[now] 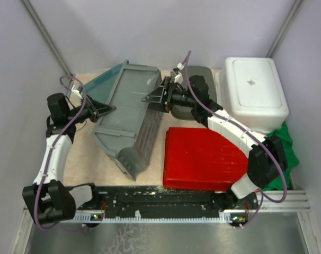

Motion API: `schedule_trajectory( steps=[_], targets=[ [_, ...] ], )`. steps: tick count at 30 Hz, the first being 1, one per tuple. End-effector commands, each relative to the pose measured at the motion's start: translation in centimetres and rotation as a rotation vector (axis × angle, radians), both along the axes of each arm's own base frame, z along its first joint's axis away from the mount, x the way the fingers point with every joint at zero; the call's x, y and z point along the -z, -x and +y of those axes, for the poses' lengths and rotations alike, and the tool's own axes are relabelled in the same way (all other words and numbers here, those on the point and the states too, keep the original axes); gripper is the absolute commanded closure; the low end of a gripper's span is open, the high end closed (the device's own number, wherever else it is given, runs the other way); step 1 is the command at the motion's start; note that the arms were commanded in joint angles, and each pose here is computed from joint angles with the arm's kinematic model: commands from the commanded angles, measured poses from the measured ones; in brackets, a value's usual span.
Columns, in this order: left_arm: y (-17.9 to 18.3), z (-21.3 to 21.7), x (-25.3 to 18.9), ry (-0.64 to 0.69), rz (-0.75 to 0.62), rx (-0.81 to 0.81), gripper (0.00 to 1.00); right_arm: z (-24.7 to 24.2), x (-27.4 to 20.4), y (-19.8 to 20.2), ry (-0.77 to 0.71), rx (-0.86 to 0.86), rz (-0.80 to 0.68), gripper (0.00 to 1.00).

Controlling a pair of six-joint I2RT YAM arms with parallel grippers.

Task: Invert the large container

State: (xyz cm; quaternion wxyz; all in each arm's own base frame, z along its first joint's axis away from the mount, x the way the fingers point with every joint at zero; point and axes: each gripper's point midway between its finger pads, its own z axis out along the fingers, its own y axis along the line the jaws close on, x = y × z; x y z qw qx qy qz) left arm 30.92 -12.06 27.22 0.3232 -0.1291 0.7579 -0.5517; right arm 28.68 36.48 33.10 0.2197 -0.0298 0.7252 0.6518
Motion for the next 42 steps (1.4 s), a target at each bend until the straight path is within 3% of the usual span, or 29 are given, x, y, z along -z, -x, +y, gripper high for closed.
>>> schedule_trajectory(
  steps=[1, 8, 21, 31, 37, 42],
  targets=[
    [0.4, 1.7, 8.5, -0.238, 0.167, -0.039, 1.0, 2.9, -8.7, 5.3, -0.185, -0.187, -0.232, 0.24],
    [0.1, 3.8, 10.1, -0.343, 0.219, -0.071, 1.0, 4.5, -8.6, 5.7, -0.187, -0.224, -0.233, 0.24],
    [0.7, 5.6, 11.5, -0.389, 0.259, -0.074, 1.0, 6.3, -11.3, 6.3, -0.22, -0.262, -0.282, 0.24],
    [0.8, 6.9, 12.9, -0.438, 0.299, -0.098, 1.0, 6.0, -10.3, 4.5, -0.142, -0.131, -0.279, 0.25],
    [0.1, 7.2, 12.4, -0.447, 0.28, -0.096, 1.0, 6.4, -10.9, 4.4, -0.163, -0.143, -0.283, 0.25],
    [-0.3, 7.6, 11.5, -0.471, 0.258, -0.098, 0.94, 6.6, -11.6, 4.1, -0.178, -0.141, -0.285, 0.25]
  ],
)
